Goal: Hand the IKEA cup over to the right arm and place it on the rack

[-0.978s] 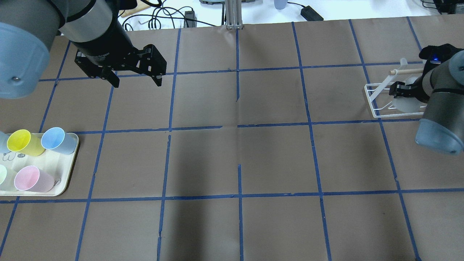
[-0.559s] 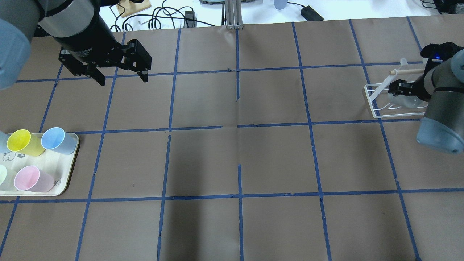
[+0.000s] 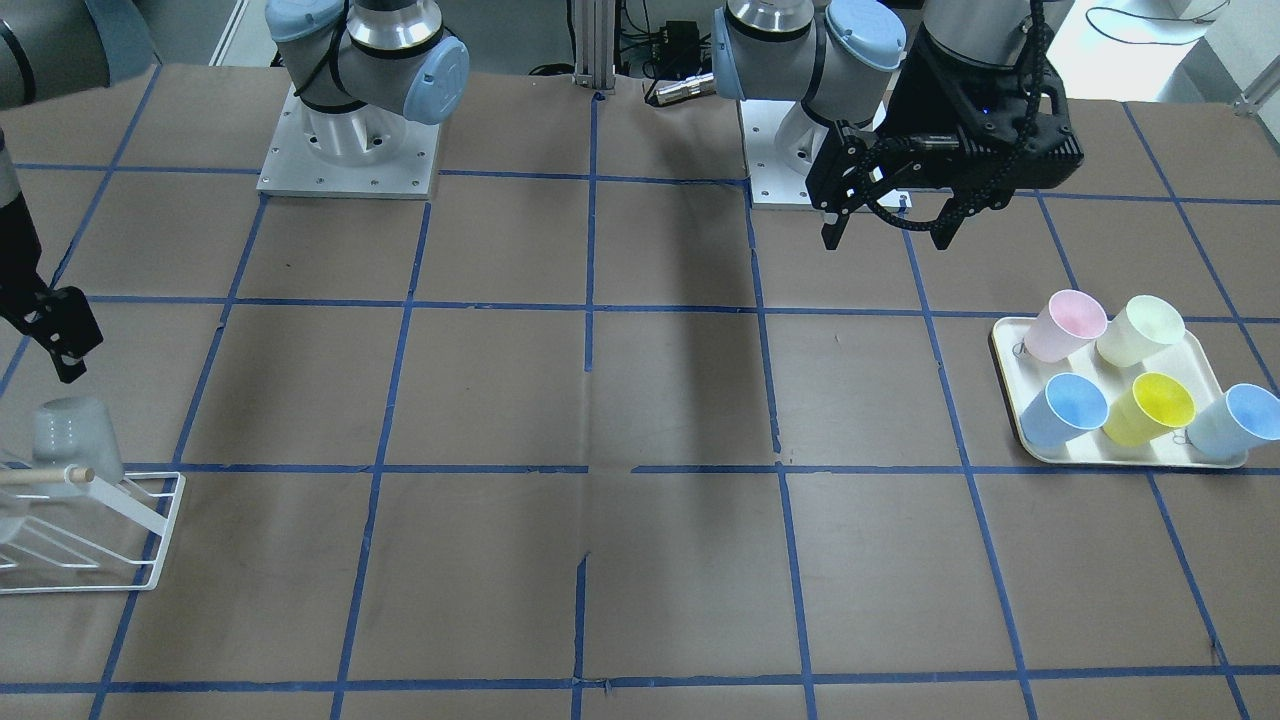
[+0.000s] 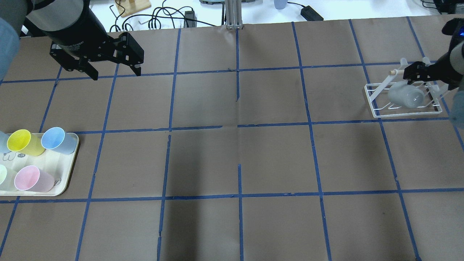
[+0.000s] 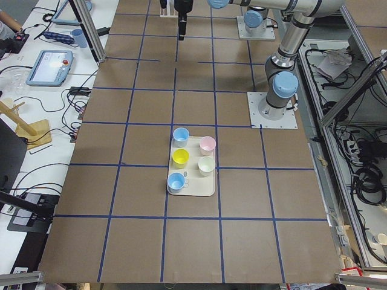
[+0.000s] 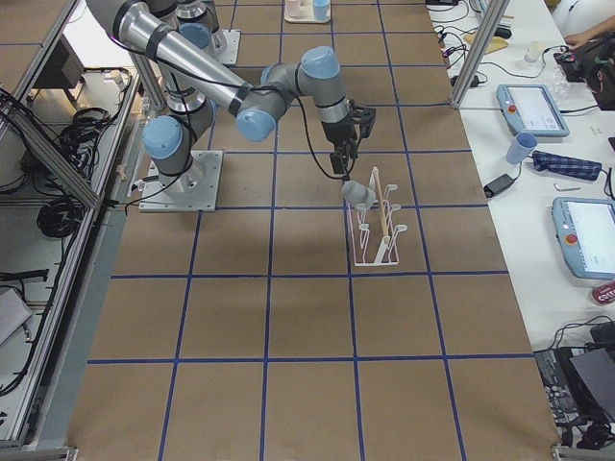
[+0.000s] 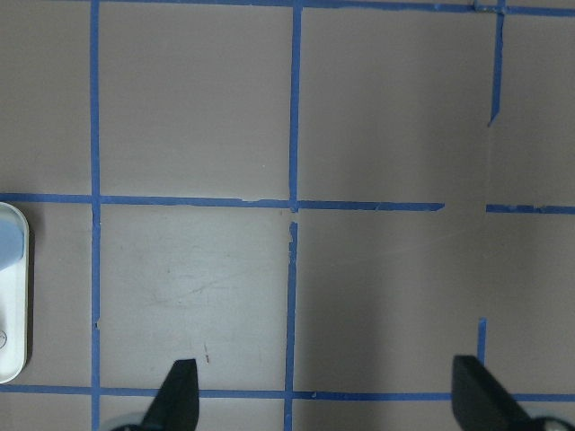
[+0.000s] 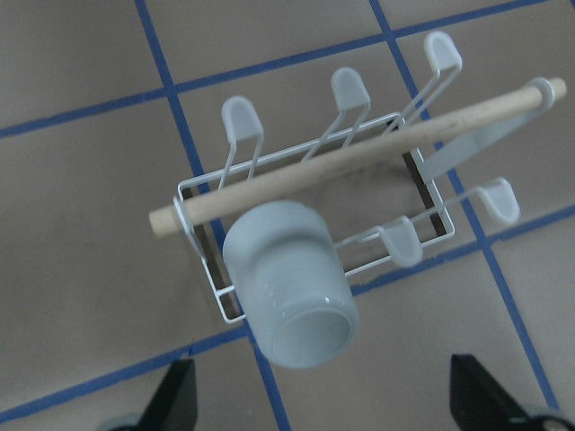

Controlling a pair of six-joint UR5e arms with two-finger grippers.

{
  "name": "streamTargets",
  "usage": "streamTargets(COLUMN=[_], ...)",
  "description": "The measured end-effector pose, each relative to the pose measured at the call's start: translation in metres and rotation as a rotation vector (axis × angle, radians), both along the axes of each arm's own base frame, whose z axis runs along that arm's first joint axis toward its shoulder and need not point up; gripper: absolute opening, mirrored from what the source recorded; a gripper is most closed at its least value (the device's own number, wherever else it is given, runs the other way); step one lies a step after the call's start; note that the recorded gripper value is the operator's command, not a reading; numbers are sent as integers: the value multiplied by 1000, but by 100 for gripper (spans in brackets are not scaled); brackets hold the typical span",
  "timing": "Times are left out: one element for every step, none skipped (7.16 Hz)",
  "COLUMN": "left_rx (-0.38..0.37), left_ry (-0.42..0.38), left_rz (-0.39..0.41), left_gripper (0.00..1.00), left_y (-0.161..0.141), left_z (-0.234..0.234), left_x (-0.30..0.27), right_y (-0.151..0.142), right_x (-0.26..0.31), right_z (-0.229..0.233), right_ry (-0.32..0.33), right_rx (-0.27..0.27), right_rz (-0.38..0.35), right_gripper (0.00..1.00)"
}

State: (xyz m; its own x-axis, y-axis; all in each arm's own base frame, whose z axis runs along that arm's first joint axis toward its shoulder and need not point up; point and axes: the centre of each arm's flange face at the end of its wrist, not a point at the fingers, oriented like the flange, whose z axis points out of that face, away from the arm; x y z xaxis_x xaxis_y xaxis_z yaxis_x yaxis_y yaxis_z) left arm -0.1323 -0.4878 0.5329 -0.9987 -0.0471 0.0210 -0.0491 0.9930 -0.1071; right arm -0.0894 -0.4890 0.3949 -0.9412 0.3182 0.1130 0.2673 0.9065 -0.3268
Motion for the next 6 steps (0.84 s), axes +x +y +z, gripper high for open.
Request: streamTargets(left_rx=[-2, -3, -2, -1, 0, 0], left_ry=[0, 0, 0, 1, 1, 1], left_rz=[0, -3, -5, -5, -6, -6], left_gripper=[100, 100, 100, 100, 100, 100], left_y=[0, 0, 0, 0, 0, 0], left_z=[1, 1, 0, 0, 0, 0], left_x=[0, 0, 1, 1, 1, 1], right_y=[9, 15, 19, 24, 25, 26], right_x=[8, 16, 24, 36, 59, 92], right_z=[25, 46, 63, 73, 82, 93], right_ry=[-54, -114, -155, -184, -192, -180], right_rx=[62, 105, 139, 180, 213, 235], right_rz=[7, 14, 17, 32, 70, 118], right_gripper=[100, 100, 100, 100, 100, 100])
